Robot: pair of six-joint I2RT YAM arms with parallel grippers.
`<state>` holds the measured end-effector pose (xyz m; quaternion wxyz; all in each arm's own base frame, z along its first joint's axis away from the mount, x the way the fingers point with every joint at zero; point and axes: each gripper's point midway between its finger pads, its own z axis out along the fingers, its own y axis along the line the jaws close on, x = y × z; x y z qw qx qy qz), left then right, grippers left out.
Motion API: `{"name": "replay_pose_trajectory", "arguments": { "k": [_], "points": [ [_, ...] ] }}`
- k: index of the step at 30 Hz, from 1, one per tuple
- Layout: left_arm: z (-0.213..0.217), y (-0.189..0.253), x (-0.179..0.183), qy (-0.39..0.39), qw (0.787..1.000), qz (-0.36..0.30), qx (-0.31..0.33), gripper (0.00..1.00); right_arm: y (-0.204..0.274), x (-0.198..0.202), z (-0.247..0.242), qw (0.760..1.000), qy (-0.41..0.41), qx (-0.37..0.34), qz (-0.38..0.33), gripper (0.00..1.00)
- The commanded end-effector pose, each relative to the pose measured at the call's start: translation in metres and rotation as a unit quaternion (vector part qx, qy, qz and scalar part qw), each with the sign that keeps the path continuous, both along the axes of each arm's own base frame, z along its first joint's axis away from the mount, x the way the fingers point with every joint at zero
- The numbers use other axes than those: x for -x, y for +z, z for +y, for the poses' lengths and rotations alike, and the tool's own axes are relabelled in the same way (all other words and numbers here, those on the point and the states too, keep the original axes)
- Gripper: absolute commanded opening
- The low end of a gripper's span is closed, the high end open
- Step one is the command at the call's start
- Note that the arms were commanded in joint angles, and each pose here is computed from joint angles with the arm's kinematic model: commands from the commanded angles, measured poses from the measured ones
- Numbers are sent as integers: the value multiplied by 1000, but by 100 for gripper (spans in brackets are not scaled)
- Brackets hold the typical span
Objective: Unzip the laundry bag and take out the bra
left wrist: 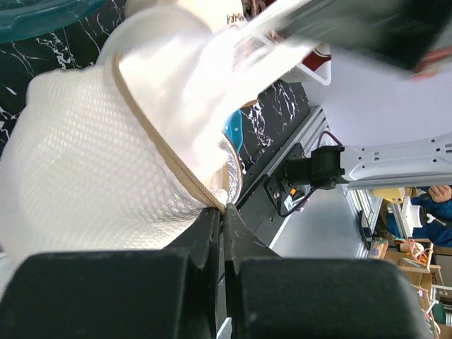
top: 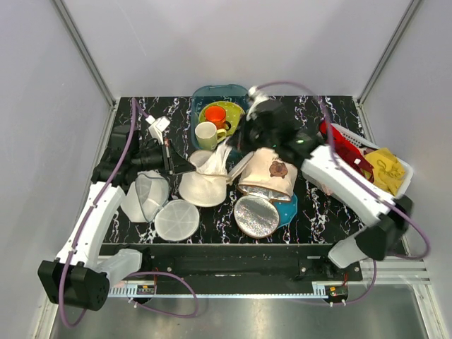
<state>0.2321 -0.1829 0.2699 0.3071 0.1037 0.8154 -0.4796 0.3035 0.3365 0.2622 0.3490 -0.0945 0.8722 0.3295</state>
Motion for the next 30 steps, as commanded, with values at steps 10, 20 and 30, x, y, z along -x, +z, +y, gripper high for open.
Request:
{"name": "replay_pose_trajectory", "arguments": {
  "k": [10, 20, 30],
  "points": [
    [-23, -18, -14, -36, 998, 32, 44, 0, 269, -16, -101, 930, -145, -140, -308, 0],
    [-22, -30, -14, -31, 998, 45, 36, 0, 334, -17, -221, 857, -324, -79, -394, 0],
    [-13, -15, -19, -4, 1000, 13, 14, 0, 295, -3, -319, 787, -494, 62, -364, 0]
  ]
}}
